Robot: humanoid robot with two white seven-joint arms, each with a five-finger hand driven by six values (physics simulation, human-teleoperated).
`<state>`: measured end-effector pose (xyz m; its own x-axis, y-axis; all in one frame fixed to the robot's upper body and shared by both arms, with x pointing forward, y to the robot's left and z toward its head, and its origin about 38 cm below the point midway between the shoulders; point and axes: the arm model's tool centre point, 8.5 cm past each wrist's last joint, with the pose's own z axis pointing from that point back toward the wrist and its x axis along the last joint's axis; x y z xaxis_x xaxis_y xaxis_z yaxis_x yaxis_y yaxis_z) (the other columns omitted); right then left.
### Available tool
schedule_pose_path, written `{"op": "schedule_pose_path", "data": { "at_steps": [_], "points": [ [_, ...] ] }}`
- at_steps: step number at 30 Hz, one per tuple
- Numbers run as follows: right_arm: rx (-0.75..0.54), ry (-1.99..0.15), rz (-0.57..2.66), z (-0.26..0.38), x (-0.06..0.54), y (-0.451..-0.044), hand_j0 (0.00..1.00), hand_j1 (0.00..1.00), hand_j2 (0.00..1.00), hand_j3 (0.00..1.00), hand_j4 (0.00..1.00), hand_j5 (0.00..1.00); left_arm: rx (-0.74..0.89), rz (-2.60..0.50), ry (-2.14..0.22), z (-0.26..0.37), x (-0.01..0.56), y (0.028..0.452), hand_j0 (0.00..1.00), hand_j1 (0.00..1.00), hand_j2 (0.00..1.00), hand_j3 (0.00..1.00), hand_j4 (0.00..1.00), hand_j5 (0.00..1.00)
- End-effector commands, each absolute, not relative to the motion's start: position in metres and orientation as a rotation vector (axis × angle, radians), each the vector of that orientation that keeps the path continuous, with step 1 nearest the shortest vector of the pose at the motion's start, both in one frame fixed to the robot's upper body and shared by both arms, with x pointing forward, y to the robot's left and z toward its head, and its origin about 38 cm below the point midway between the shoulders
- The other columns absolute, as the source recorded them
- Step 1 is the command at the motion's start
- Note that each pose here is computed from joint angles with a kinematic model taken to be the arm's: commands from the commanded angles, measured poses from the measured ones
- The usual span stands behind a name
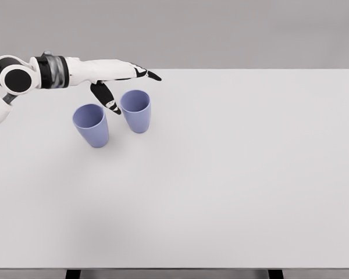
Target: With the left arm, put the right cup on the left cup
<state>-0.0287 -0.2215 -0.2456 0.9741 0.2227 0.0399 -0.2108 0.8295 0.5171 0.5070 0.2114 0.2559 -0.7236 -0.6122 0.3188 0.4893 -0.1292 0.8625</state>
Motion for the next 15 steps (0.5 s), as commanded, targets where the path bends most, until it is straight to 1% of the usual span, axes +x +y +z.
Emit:
{"op": "schedule_pose_path", "data": {
  "at_steps": [1, 3, 5, 8, 11, 15],
  "points": [
    [0.547, 0.022, 0.231, -0.246, -0.029, -0.221, 1.00, 1.00, 1.00, 1.00, 1.00, 1.00, 0.145, -1.918, -1.405, 0.255, 0.508, 0.213, 1.00, 1.00, 1.00, 1.00, 1.00, 1.00],
    [0.547, 0.022, 0.231, -0.246, -0.029, -0.221, 1.00, 1.00, 1.00, 1.00, 1.00, 1.00, 0.212, -1.942, -1.358, 0.251, 0.514, 0.221, 1.00, 1.00, 1.00, 1.00, 1.00, 1.00],
    [0.547, 0.022, 0.231, -0.246, -0.029, -0.221, 1.00, 1.00, 1.00, 1.00, 1.00, 1.00, 0.226, -1.935, -1.372, 0.252, 0.515, 0.220, 1.00, 1.00, 1.00, 1.00, 1.00, 1.00],
    [0.547, 0.022, 0.231, -0.246, -0.029, -0.221, 1.00, 1.00, 1.00, 1.00, 1.00, 1.00, 0.217, -1.941, -1.389, 0.254, 0.516, 0.211, 1.00, 1.00, 1.00, 1.00, 1.00, 1.00],
    [0.547, 0.022, 0.231, -0.246, -0.029, -0.221, 1.00, 1.00, 1.00, 1.00, 1.00, 1.00, 0.229, -1.924, -1.368, 0.250, 0.520, 0.219, 1.00, 1.00, 1.00, 1.00, 1.00, 1.00],
    [0.547, 0.022, 0.231, -0.246, -0.029, -0.221, 1.00, 1.00, 1.00, 1.00, 1.00, 1.00, 0.230, -1.920, -1.362, 0.247, 0.521, 0.219, 1.00, 1.00, 1.00, 1.00, 1.00, 1.00]
  ]
}}
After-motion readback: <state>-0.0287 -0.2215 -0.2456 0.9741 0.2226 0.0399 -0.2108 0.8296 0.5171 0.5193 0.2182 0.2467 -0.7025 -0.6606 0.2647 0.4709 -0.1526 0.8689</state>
